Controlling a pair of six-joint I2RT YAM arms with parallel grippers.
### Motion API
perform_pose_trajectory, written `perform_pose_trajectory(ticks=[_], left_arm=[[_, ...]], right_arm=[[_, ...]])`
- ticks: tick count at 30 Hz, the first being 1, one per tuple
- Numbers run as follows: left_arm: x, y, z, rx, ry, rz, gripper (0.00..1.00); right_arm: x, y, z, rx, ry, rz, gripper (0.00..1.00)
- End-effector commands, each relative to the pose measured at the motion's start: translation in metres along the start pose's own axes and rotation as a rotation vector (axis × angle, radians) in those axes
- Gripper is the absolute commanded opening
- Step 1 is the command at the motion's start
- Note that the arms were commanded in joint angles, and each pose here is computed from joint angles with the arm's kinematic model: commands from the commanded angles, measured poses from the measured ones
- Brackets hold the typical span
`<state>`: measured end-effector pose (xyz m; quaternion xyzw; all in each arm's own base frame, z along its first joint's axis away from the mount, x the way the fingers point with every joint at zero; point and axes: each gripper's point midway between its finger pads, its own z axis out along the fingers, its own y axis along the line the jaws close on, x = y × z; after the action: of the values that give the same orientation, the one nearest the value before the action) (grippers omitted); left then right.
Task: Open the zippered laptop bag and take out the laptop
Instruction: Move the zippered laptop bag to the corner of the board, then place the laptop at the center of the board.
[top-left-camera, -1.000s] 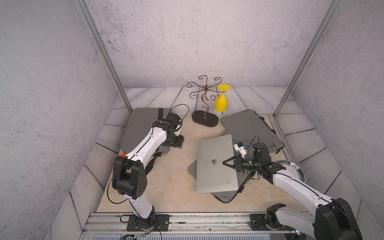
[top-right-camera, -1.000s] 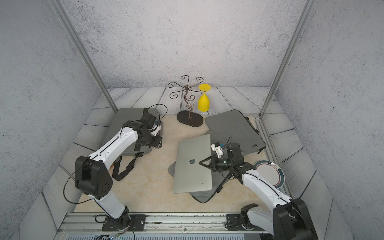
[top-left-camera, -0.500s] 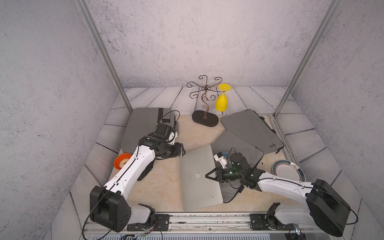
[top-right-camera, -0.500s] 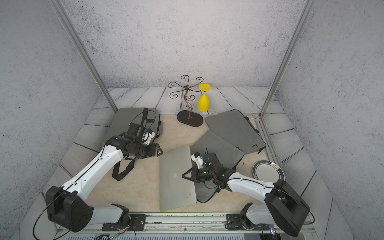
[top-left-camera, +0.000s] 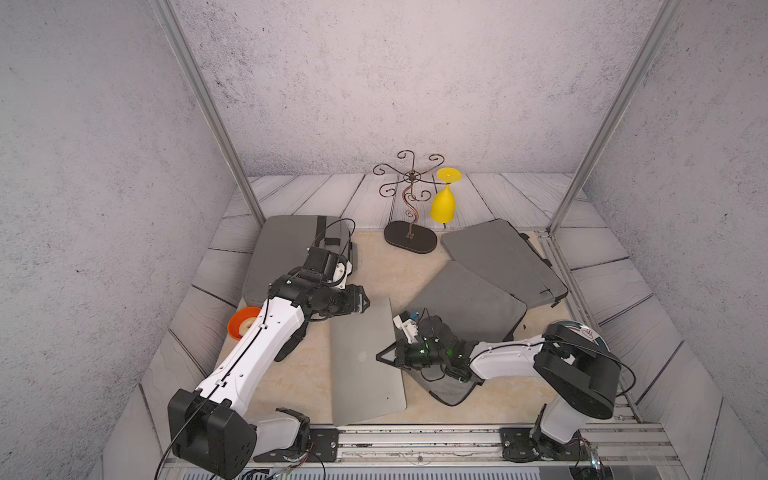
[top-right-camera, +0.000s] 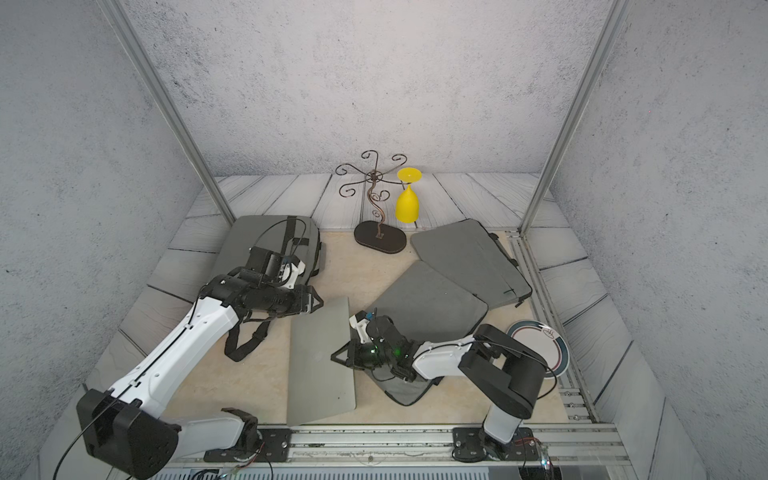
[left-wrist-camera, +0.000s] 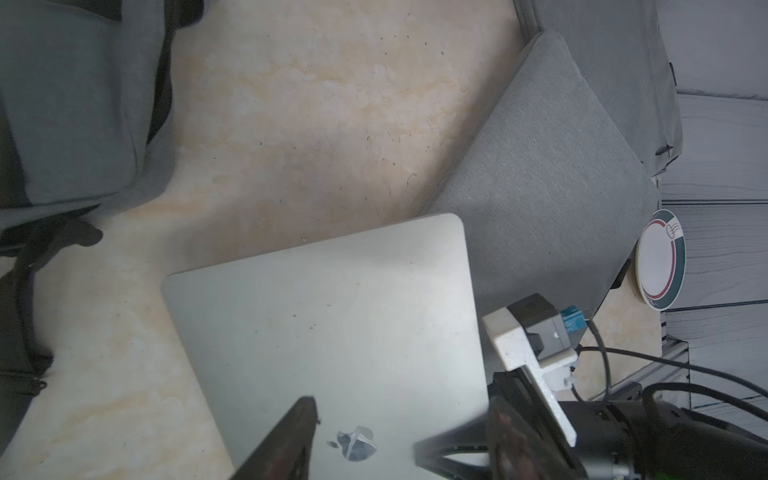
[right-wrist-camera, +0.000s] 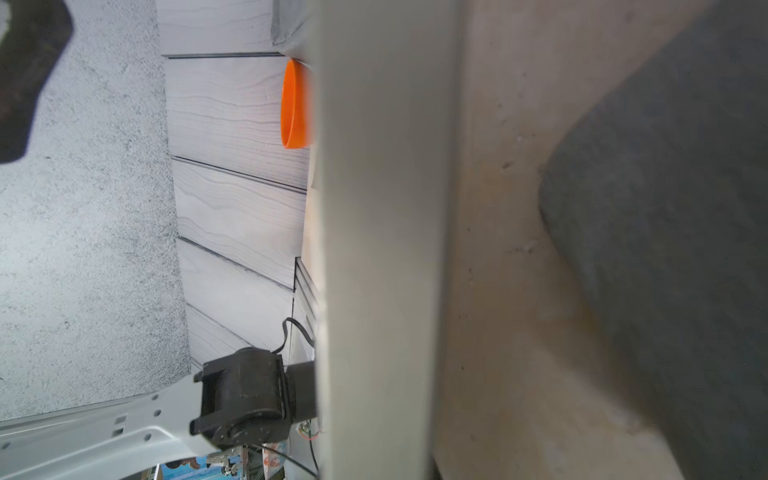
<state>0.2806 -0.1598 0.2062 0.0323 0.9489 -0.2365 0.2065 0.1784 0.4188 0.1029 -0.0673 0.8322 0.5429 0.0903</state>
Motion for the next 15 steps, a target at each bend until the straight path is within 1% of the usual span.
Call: perform_pose_trajectory(ticks=[1,7,15], left_arm=[[0.002,-0.007,-0.009,0.027,-0.018,-0.01,0.67],[0.006,-0.007,-0.006,0.039,-0.007,-0.029,0.68],[0.008,-0.011,-0.003,0.075,-0.007,-0.051,0.7]], right_arm=[[-0.031,0.059,0.013,-0.199,-0.113,-0.07,0.0],[-0.028,0.052,0.043,-0.207,-0.105,-0.003,0.0],[-0.023,0.043,0.068,-0.204,-0.093,0.078,0.12]])
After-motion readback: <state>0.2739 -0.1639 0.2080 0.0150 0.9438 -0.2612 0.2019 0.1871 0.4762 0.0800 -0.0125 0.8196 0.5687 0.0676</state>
